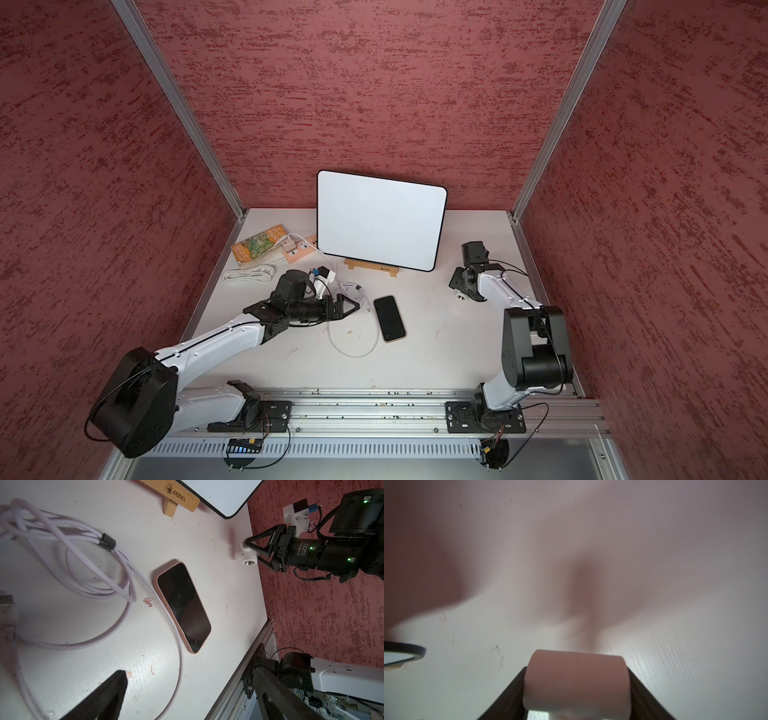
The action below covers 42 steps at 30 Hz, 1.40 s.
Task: Plug the charging cable into the phone
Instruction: Place the distractor at the center of the board.
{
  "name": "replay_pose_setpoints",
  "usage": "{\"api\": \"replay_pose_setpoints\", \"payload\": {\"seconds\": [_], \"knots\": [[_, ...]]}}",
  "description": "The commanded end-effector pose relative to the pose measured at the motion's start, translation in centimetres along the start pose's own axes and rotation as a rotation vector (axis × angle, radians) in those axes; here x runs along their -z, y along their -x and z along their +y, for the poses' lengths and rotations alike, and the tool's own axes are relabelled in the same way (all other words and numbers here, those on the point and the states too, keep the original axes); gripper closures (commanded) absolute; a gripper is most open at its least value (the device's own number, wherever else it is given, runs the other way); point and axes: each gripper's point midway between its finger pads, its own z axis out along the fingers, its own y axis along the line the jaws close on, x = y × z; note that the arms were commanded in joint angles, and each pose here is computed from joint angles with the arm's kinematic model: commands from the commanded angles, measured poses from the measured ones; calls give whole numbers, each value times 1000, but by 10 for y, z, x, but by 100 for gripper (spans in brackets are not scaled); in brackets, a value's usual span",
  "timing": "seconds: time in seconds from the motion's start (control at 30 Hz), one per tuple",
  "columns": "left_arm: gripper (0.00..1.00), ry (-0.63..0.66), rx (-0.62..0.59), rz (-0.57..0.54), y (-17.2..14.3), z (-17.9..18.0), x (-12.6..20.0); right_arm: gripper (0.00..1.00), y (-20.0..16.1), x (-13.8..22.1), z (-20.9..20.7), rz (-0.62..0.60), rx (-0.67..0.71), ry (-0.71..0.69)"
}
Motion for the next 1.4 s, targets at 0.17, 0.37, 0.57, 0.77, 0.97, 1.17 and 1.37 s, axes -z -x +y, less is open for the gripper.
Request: {"api": "replay_pose_setpoints", "payload": {"seconds": [0.17,0.37,0.57,0.77,0.97,1.17,1.37], "knots": [[0,-8,-18,-2,5,-5,-1,49,3,-14,-1,0,-8,36],[0,-2,-17,0,5,-3,-1,49,1,-17,1,8,-12,46],[0,-3,-17,2,5,-3,-2,48,0,-19,2,13,-14,54],[0,-2,-10,3,4,-2,-2,48,-2,-22,2,20,-12,54],[0,-2,-9,6,4,-2,-3,33,-5,-25,1,27,-11,53],[0,16,-2,7,3,3,-4,1,-2,-12,0,6,8,56],[0,44,20,-4,7,9,-5,1,11,52,21,-111,57,143]]}}
